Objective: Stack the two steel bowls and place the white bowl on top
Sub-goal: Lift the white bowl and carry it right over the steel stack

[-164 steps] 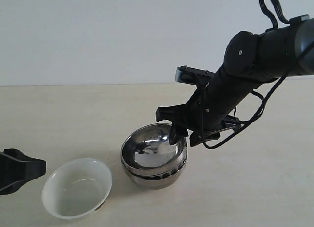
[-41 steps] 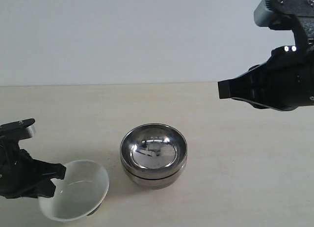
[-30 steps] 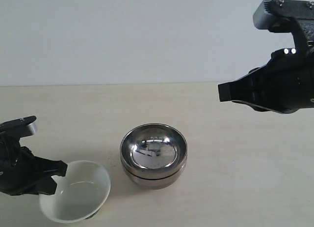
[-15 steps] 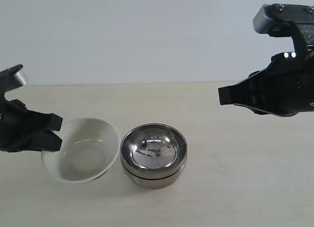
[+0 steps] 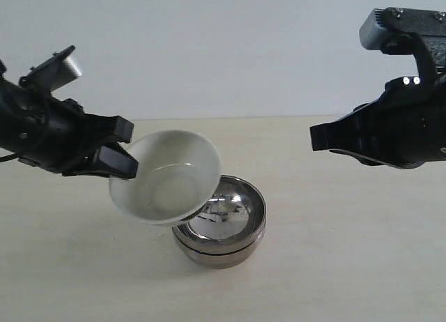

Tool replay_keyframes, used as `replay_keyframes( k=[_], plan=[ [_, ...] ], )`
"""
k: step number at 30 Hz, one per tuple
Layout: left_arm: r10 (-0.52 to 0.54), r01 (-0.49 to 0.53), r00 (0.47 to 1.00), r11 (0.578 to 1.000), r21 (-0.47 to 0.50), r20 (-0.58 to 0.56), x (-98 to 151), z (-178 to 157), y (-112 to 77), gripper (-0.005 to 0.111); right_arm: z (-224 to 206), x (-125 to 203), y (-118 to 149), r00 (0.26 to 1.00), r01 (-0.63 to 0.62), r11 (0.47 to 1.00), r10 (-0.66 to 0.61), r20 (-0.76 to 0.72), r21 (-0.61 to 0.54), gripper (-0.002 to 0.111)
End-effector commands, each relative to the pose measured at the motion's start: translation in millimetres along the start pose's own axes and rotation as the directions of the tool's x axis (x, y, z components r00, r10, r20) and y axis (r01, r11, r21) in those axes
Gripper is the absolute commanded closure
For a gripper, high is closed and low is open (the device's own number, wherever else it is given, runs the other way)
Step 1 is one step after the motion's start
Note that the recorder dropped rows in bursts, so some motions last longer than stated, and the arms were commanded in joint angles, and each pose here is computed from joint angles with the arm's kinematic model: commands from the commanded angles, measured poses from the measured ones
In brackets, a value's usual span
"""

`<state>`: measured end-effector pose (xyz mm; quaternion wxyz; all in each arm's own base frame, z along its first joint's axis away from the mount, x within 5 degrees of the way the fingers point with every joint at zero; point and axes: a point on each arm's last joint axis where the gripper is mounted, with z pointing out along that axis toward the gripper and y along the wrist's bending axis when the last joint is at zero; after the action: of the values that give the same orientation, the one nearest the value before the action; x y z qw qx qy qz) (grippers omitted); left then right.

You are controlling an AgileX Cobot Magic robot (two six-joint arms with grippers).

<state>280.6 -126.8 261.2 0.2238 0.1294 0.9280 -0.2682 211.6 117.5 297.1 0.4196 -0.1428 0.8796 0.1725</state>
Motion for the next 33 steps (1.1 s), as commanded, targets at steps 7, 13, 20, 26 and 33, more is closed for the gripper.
replay_keyframes(
  k=[7,13,20,26,33],
  plan=[
    [0.006,-0.002,0.994,0.999,0.04,-0.109,-17.1,58.6,-13.1,0.103,-0.8,4.1,-0.4,1.0,0.005,1.0,-0.005,-0.028,0.001,0.108],
    [-0.021,0.025,0.995,0.999,0.045,-0.097,-26.9,63.6,-13.8,0.103,-0.8,4.1,-0.4,1.0,0.005,1.0,-0.005,-0.028,0.001,0.108],
    [-0.022,0.027,0.994,0.999,0.042,-0.106,-26.4,68.1,-12.6,0.103,-0.8,3.7,-0.3,1.0,0.008,1.0,-0.008,-0.024,0.001,0.108],
    [-0.039,0.043,0.991,0.999,0.031,-0.131,-23.5,80.4,-6.4,0.103,-0.8,3.7,-0.3,1.0,0.008,1.0,-0.008,-0.024,0.001,0.108],
    [-0.041,0.043,0.994,0.999,0.014,-0.1,-27.8,85.5,-3.1,0.103,-0.8,3.7,-0.3,1.0,0.008,1.0,-0.008,-0.024,0.001,0.108]
  ],
)
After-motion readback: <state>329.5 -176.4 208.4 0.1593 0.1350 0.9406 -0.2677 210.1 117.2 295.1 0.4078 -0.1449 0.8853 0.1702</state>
